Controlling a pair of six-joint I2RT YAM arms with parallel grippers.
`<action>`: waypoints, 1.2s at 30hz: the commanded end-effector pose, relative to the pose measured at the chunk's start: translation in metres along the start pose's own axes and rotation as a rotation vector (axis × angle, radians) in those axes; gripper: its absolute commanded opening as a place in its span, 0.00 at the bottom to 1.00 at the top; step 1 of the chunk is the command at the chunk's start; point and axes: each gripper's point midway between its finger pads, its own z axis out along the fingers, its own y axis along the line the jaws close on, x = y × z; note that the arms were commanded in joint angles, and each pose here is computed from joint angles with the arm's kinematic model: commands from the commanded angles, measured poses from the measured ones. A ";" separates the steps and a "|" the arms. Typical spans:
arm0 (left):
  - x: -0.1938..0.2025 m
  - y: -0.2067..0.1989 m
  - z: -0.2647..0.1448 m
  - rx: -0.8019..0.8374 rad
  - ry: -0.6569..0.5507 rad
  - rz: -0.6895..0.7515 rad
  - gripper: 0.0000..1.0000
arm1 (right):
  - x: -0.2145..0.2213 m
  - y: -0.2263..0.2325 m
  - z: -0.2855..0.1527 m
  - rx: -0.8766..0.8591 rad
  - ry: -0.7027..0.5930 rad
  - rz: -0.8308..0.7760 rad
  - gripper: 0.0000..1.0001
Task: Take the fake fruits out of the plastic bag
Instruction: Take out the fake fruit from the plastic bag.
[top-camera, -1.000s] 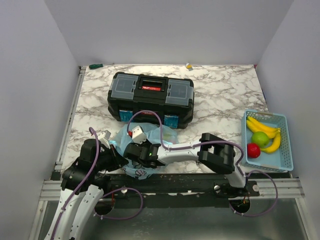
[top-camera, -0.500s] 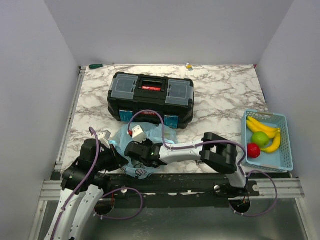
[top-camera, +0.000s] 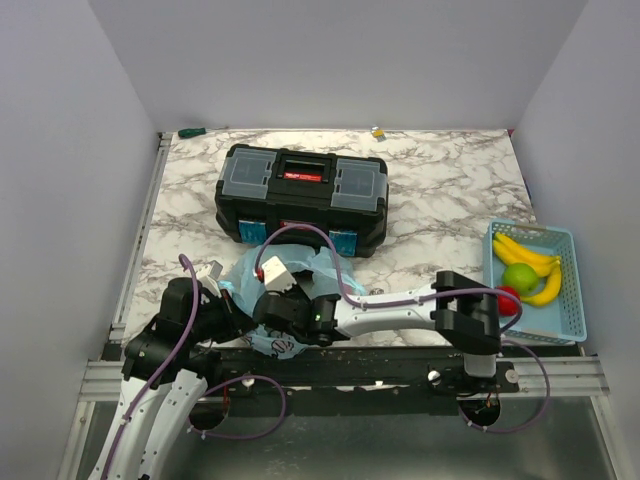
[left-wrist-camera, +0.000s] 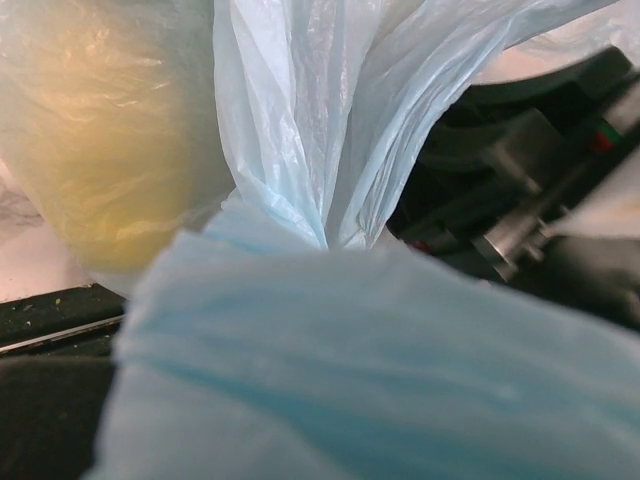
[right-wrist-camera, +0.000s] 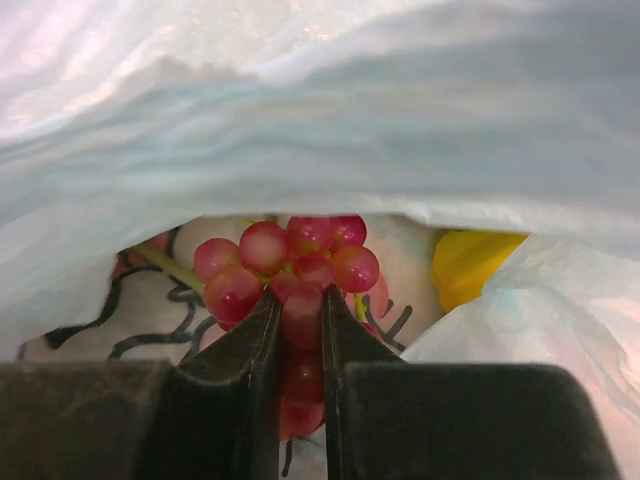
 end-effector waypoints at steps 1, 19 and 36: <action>0.003 0.000 0.001 0.013 0.014 0.011 0.00 | -0.015 0.009 -0.024 -0.057 -0.049 0.051 0.01; 0.003 -0.001 0.001 0.017 0.009 0.012 0.00 | -0.067 0.019 -0.090 -0.230 -0.194 0.221 0.01; 0.003 -0.001 0.001 0.021 0.013 0.016 0.00 | -0.139 0.055 -0.139 -0.526 -0.367 0.303 0.01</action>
